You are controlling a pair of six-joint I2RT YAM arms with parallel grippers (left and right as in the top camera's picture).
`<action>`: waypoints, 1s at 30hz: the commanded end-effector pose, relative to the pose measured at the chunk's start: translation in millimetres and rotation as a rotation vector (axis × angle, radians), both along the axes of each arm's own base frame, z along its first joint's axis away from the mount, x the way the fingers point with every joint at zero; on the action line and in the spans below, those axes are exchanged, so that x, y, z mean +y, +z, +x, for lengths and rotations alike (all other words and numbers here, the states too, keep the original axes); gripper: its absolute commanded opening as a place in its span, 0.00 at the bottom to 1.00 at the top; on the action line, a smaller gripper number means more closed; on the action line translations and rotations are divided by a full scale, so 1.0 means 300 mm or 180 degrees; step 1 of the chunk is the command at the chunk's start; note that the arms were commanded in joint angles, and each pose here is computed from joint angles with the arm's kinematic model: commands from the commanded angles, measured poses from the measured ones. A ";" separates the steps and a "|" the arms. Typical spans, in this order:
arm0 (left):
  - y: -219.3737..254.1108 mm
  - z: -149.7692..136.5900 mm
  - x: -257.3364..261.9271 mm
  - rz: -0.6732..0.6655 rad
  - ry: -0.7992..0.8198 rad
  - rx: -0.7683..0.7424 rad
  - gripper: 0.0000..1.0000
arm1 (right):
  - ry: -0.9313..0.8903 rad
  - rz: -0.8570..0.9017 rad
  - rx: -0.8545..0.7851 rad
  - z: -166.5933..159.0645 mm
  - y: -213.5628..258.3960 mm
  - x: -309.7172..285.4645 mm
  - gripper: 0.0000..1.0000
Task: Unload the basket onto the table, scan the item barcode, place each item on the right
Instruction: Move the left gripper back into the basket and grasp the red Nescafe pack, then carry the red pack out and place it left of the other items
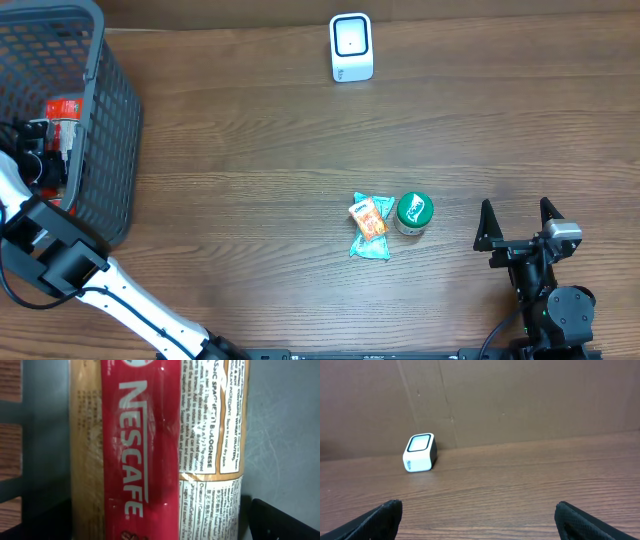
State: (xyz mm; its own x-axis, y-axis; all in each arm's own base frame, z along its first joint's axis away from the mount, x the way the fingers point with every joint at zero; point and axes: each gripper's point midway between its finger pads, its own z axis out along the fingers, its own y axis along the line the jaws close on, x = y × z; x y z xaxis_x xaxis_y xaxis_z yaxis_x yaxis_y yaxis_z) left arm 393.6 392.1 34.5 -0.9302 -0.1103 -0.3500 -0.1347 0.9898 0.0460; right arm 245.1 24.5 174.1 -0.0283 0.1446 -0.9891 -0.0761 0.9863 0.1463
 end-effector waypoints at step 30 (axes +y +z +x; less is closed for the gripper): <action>0.805 0.254 -0.231 0.0676 0.0038 -0.1344 0.04 | -0.0035 -0.0003 0.0001 0.001 -0.009 -0.006 1.00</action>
